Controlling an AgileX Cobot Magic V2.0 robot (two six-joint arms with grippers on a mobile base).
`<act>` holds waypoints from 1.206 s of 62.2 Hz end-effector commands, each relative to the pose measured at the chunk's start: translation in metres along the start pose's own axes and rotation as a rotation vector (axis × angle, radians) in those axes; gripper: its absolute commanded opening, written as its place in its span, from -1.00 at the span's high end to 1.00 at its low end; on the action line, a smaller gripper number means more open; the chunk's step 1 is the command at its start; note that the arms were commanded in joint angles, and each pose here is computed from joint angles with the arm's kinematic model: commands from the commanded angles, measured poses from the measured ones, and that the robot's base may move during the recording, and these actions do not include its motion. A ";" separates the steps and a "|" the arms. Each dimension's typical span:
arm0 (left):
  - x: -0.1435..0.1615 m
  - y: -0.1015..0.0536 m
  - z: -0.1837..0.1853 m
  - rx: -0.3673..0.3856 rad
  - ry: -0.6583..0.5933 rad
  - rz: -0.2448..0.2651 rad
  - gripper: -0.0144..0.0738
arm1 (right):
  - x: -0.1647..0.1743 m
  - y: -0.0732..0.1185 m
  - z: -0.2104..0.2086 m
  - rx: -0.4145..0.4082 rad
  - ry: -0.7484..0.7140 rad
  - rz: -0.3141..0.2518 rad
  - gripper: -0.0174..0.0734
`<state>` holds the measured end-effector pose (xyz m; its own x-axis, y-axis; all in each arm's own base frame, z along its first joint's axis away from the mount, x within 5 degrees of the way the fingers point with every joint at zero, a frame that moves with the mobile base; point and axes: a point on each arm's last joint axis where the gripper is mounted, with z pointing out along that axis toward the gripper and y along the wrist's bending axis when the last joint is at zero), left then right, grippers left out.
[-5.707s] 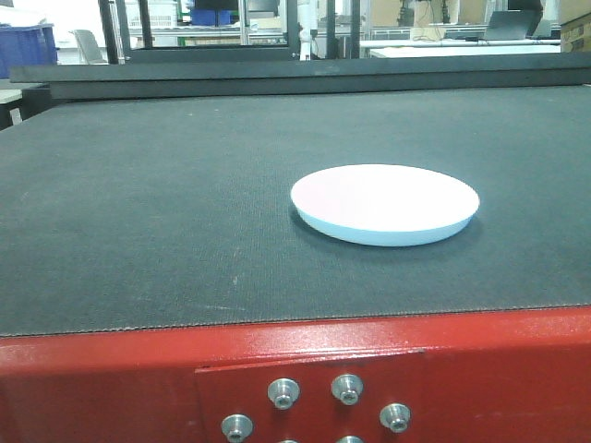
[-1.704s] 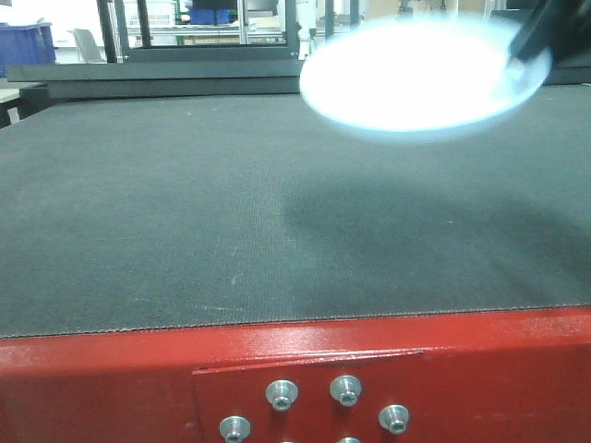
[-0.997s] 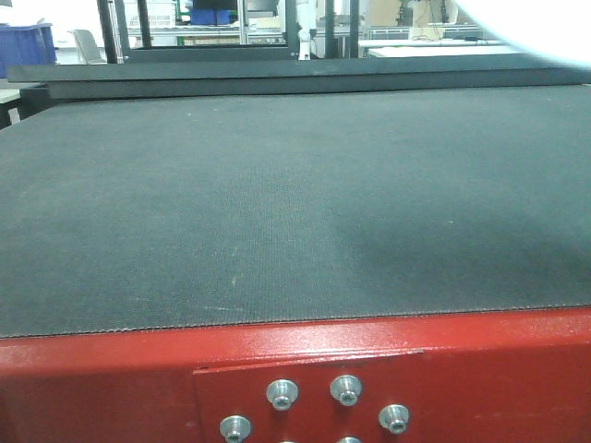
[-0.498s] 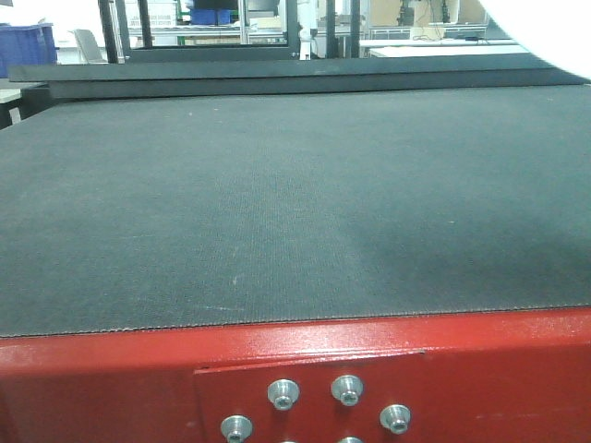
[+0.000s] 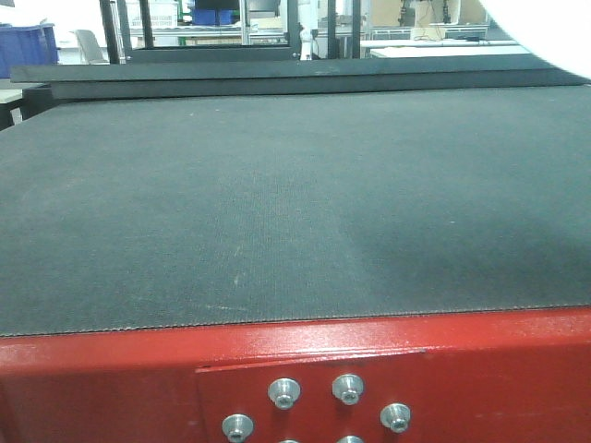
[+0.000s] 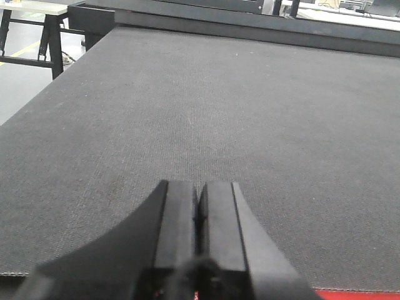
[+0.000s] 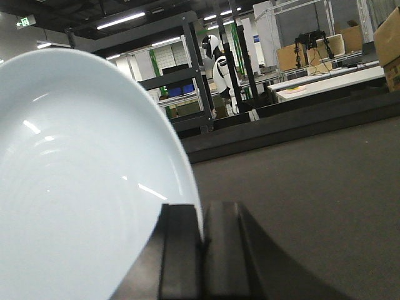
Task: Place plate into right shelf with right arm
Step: 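Lift the white plate off the table with the right gripper, then drive the base to the steel shelf holding the plate in the right gripper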
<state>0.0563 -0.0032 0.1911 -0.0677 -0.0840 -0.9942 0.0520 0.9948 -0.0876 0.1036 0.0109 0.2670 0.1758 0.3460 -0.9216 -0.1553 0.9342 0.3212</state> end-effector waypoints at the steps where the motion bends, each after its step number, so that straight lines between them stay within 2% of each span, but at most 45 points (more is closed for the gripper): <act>1: -0.005 -0.001 0.000 0.010 -0.082 -0.006 0.78 | -0.020 0.005 0.002 -0.022 -0.139 -0.012 0.50; 75: -0.005 -0.001 0.000 0.010 -0.082 -0.006 0.78 | -0.020 0.005 0.002 -0.022 -0.139 -0.012 0.50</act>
<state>0.0563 -0.0032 0.1911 -0.0677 -0.0840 -0.9942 0.0520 0.9948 -0.0876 0.1035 0.0107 0.2672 0.1777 0.3477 -0.9206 -0.1550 0.9337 0.3228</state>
